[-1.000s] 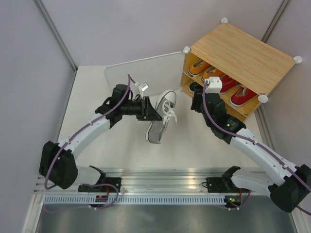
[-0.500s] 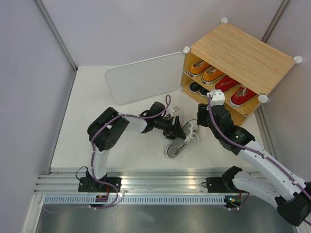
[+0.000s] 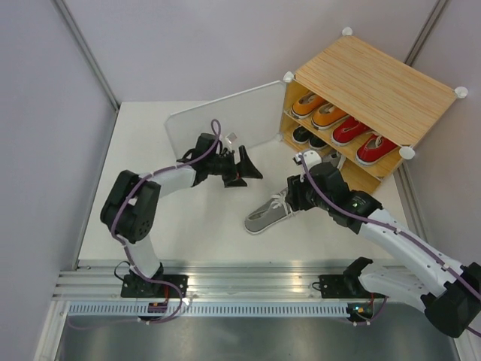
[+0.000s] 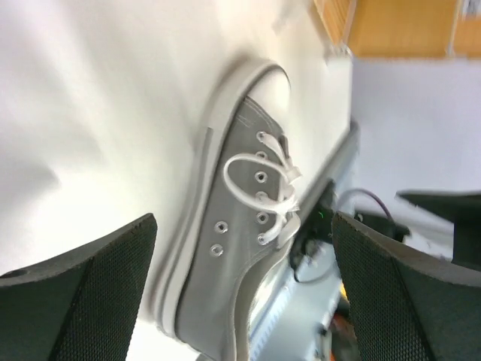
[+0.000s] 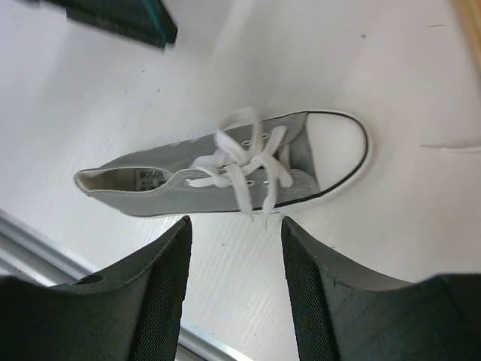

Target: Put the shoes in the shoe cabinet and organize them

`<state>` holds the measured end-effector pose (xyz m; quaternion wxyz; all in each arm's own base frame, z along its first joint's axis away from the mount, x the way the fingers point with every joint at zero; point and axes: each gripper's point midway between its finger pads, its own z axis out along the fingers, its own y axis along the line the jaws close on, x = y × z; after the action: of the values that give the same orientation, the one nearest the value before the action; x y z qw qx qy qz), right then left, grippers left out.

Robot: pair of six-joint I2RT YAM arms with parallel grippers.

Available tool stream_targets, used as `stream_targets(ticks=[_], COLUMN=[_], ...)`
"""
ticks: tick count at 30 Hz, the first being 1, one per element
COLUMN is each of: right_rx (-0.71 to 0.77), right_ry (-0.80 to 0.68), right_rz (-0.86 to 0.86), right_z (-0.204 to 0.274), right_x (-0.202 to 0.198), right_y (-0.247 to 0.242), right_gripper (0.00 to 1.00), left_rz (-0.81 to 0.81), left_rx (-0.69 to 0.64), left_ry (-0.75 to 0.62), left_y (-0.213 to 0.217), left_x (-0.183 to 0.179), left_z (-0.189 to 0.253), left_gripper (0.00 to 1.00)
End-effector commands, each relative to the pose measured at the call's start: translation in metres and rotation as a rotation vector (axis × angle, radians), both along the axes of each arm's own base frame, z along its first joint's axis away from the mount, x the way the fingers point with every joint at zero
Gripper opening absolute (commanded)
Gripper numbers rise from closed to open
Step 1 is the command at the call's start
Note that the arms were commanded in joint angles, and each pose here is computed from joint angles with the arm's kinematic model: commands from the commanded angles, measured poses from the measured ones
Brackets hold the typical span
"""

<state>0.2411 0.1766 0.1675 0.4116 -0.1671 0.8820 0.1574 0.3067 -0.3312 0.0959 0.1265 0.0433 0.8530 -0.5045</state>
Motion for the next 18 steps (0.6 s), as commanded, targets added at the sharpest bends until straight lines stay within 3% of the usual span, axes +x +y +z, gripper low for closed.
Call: stream_targets(ticks=[1,9,18], right_rx=[0.072,0.08,0.007], right_ry=[0.068,0.131,0.171], right_rz=[0.094,0.169,0.075], right_z=[0.004,-0.003,-0.021], right_x=[-0.016,-0.026,-0.03], right_y=[0.029,0.083,0.132], right_gripper=[0.56,0.56,0.55], left_rz=[0.098,0.211,0.378], left_rx=[0.168,0.397,0.687], left_ry=[-0.143,-0.295,-0.389], left_y=[0.039,0.094,0.162], left_x=[0.022,0.042,0.061], left_z=[0.023,0.053,0.074], left_gripper=[1.0,0.99,0.99])
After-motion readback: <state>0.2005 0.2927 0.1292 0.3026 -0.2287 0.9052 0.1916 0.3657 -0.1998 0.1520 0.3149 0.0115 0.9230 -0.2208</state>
